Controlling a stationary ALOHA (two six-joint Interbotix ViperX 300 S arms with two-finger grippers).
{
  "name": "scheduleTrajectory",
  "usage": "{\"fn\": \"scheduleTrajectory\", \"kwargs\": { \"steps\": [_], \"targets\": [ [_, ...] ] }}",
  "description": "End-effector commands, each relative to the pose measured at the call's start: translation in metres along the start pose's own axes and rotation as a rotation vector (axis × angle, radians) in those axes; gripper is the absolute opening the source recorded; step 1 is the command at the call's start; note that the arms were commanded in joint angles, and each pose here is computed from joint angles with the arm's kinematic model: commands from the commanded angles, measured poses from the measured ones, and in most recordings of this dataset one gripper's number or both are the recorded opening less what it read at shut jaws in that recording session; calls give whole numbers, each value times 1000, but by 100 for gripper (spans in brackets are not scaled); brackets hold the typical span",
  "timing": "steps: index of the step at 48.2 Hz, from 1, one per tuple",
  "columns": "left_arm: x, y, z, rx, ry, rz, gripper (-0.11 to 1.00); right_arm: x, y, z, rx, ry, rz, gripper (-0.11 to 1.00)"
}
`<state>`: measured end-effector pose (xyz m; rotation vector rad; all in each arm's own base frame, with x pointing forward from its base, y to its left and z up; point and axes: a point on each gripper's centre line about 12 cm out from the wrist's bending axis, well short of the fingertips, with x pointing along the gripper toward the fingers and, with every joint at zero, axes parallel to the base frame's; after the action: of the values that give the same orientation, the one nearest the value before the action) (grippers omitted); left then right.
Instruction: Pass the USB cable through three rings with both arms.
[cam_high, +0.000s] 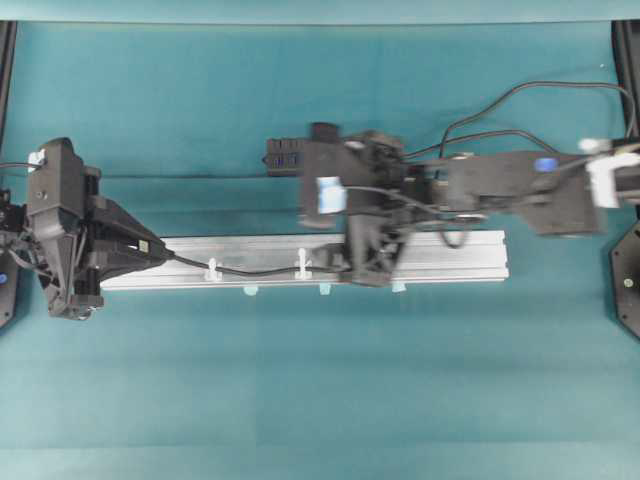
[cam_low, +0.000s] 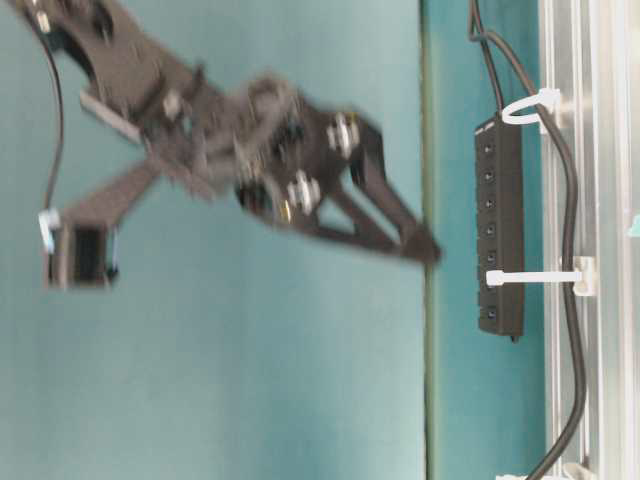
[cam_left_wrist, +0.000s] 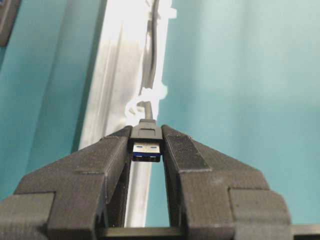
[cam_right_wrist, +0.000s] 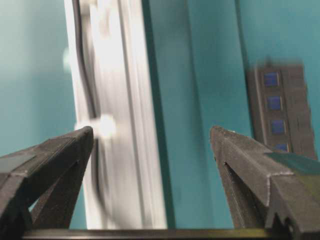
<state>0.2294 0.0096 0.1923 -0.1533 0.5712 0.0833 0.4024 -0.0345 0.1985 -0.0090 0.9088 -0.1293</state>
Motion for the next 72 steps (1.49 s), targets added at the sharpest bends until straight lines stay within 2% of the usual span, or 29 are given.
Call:
{"fn": "scheduleTrajectory", "kwargs": {
  "steps": [1, 7, 14, 22, 30, 46, 72],
  "targets": [
    [0, -1, 8, 2, -23, -2, 22, -26, 3, 2, 39, -51, 11, 57],
    [-1, -1, 9, 4, -28, -3, 22, -37, 4, -12, 76, -57, 17, 48],
    [-2, -2, 17, 7, -50, -6, 22, -44, 9, -20, 42, -118, 37, 39],
    [-3, -3, 20, 8, -59, -7, 22, -52, 12, -17, -5, -251, 63, 39],
    [-3, -3, 21, 8, -61, -7, 22, -57, 12, -16, -23, -329, 72, 39],
    [-7, -4, 27, 62, -84, -8, 22, -59, 11, -19, -20, -334, 71, 39],
    [-7, -4, 30, 63, -93, -8, 22, -58, 8, -21, -12, -311, 62, 39]
  ]
}}
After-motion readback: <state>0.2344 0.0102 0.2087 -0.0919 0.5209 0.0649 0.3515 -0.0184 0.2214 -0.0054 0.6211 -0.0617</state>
